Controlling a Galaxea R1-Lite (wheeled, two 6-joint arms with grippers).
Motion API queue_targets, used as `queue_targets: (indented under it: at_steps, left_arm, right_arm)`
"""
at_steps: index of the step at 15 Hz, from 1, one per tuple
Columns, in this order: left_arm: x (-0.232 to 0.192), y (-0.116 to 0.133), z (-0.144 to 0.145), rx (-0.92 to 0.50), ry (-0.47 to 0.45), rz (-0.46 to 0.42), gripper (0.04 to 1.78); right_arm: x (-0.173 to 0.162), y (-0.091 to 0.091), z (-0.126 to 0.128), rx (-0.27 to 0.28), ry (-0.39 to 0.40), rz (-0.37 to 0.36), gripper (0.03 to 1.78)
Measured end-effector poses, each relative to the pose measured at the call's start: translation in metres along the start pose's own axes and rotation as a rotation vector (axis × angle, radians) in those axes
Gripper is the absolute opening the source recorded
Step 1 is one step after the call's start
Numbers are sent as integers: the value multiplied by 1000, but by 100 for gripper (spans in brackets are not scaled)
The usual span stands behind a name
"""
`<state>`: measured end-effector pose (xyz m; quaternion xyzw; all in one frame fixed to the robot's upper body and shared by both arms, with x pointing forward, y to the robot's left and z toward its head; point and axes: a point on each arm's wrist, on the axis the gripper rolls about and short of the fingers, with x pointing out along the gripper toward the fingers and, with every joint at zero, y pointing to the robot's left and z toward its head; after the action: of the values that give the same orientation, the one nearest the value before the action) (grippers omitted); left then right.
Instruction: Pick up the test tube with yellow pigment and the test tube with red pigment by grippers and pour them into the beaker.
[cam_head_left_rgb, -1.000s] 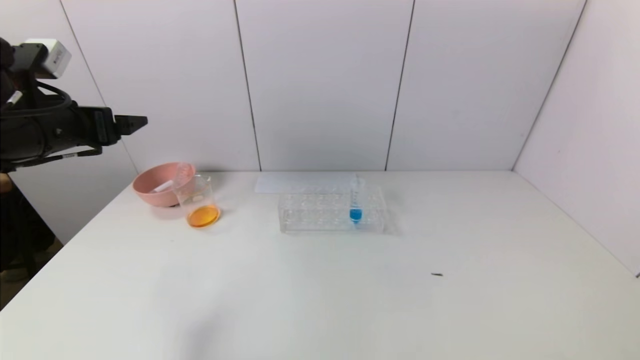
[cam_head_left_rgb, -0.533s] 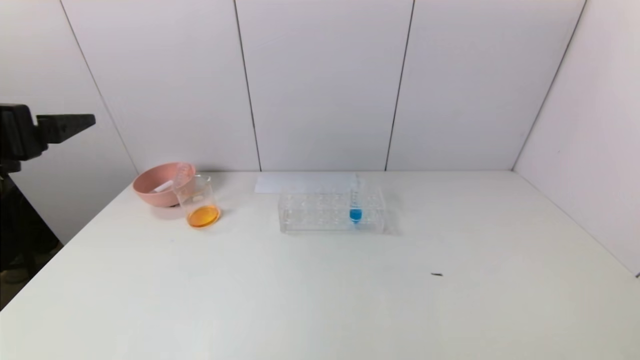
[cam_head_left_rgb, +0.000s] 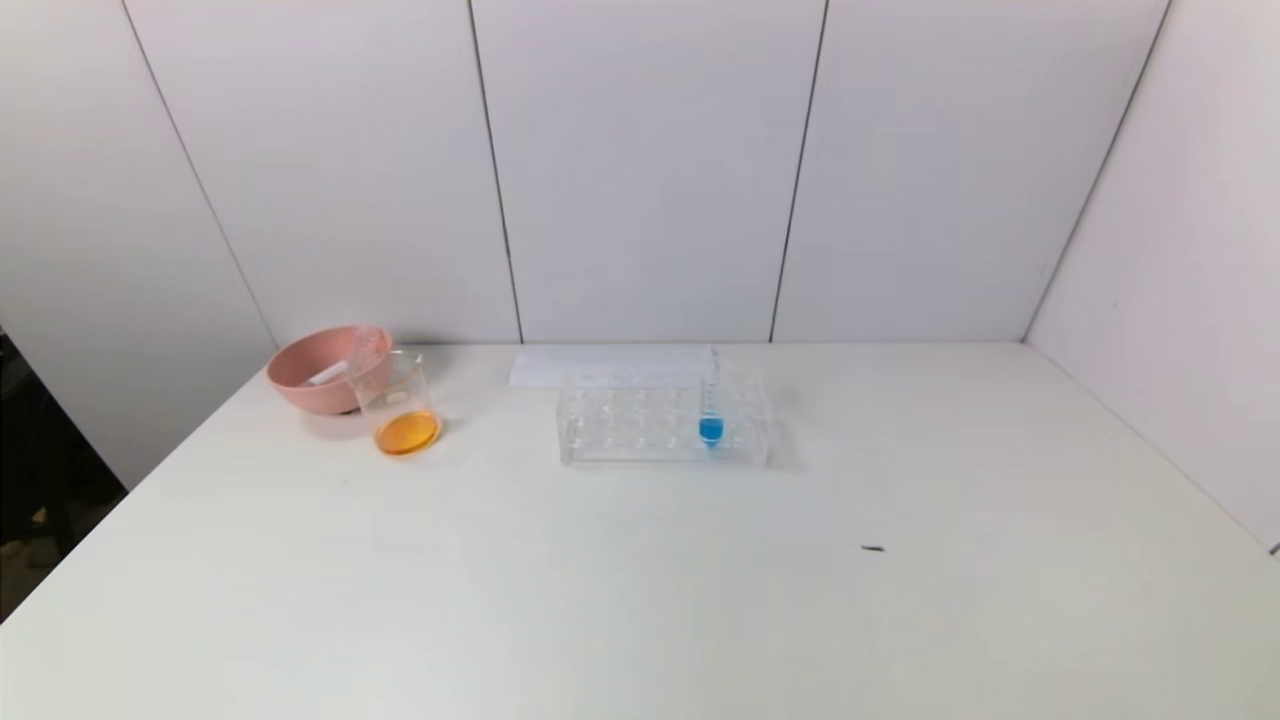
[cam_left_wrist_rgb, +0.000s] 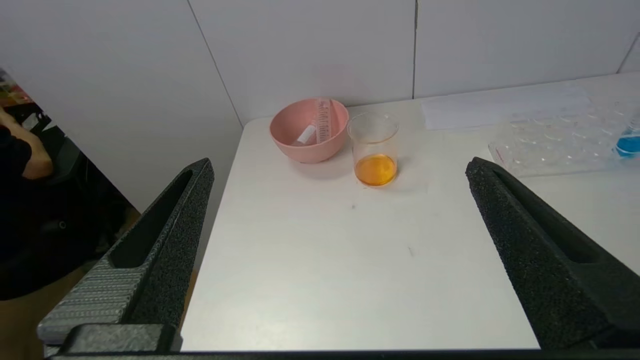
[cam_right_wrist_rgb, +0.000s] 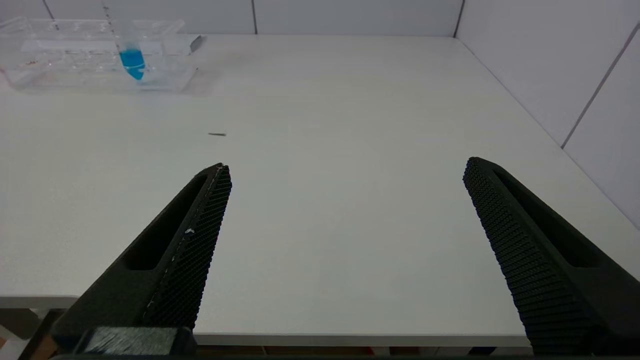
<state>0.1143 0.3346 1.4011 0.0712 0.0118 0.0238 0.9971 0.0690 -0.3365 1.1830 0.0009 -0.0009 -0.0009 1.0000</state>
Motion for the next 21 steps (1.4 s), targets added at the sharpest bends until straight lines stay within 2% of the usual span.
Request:
queue_targets:
  at_steps: [6,10,17,21]
  left_arm:
    - [-68,-7,-36,38,-140,18,176]
    - [-80,-9,-47,79,-251,37,176]
    - [-85,-10,-71,73,-267,-1,176]
    - [-83,-13,-100,42,-297,-16,176]
  right_arm:
    - [0,0,0,0,0,0,170]
    - [0,0,0,0,0,0,170]
    - [0,0,0,0,0,0,170]
    - [0,0,0,0,0,0,170]
